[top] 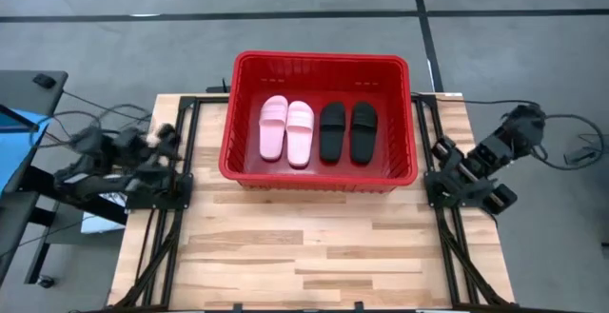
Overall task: Pick and place slides into bin
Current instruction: Return to Home Position
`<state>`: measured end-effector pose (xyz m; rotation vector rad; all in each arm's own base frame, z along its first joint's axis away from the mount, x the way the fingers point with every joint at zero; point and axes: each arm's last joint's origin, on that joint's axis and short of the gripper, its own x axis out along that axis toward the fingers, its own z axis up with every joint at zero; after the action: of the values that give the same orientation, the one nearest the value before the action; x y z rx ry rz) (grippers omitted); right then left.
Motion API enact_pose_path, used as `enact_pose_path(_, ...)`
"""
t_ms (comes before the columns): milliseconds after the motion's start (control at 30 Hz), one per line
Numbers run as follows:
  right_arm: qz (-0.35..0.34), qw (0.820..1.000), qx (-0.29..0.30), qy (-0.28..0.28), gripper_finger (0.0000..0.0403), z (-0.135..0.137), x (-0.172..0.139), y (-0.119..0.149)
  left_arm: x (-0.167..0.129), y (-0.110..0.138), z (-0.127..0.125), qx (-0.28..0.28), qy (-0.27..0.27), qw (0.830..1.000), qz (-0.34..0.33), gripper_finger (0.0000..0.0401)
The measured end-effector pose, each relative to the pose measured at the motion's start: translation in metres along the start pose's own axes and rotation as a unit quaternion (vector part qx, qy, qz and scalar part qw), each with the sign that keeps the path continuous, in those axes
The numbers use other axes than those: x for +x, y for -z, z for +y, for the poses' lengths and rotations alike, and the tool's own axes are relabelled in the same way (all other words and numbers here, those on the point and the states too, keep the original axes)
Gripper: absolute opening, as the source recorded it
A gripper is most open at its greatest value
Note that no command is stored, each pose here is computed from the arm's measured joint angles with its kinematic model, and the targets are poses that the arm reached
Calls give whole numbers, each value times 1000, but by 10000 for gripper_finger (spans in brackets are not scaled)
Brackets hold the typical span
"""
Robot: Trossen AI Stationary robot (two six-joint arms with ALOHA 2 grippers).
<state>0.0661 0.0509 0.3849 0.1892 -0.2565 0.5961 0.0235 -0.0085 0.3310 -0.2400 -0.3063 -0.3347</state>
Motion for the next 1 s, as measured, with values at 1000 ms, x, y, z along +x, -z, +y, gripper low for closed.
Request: enact_pose_path(1000, 91, 981, 43, -165, 189, 13, -47, 66, 35, 109, -19, -52, -14, 998, 43, 165)
